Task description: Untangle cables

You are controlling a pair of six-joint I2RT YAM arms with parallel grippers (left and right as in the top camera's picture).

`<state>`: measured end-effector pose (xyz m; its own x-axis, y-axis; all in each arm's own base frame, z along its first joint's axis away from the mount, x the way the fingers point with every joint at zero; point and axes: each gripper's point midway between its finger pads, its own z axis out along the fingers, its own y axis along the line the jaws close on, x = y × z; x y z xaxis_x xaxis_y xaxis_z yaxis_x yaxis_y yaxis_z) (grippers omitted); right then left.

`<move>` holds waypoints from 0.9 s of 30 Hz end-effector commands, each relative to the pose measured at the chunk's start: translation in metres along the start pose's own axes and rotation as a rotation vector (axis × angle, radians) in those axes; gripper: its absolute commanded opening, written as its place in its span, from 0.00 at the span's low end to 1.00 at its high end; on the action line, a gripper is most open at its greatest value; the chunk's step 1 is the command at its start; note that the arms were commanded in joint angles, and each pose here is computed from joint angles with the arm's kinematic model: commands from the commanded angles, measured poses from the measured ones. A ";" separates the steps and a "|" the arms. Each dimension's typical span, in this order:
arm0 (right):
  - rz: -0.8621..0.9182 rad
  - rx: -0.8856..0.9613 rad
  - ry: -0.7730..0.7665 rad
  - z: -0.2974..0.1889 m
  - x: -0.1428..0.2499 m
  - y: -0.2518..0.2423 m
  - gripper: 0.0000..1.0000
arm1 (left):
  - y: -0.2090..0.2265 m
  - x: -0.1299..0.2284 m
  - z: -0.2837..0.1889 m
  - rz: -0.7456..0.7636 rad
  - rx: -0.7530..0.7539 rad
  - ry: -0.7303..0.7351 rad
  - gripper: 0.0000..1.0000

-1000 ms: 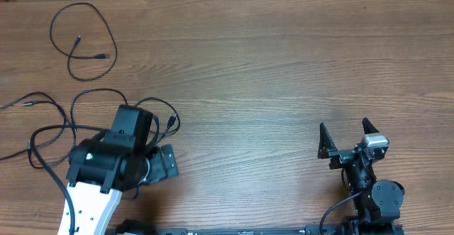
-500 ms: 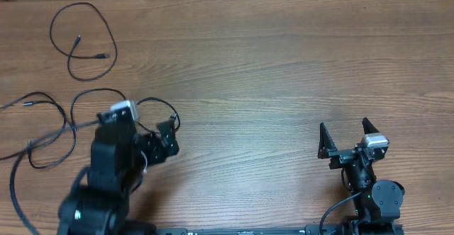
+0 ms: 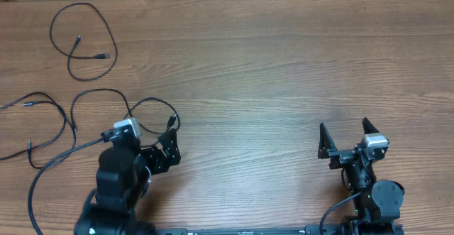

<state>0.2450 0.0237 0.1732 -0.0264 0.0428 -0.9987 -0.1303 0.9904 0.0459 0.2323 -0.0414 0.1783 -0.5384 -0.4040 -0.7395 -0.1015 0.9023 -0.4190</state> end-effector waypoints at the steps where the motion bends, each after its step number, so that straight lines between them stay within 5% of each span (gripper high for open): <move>1: -0.004 0.005 0.004 0.001 0.003 -0.001 1.00 | 0.002 0.000 0.005 0.054 0.051 -0.101 1.00; 8: -0.004 0.005 0.004 0.001 0.003 -0.001 1.00 | -0.008 -0.027 -0.004 0.296 0.126 -0.401 1.00; 21: -0.004 0.005 0.004 0.001 0.003 -0.001 1.00 | 0.037 -0.039 -0.009 0.226 -0.036 -0.631 0.99; 27: -0.004 0.005 0.004 0.001 0.003 -0.001 1.00 | 0.046 -0.024 0.006 0.228 -0.049 -0.596 0.99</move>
<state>0.2450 0.0237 0.1730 -0.0273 0.0435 -0.9987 -0.1303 0.9904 0.0467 0.2445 0.0027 0.1858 0.0134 -0.2263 -0.9740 -0.0466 0.9729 -0.2266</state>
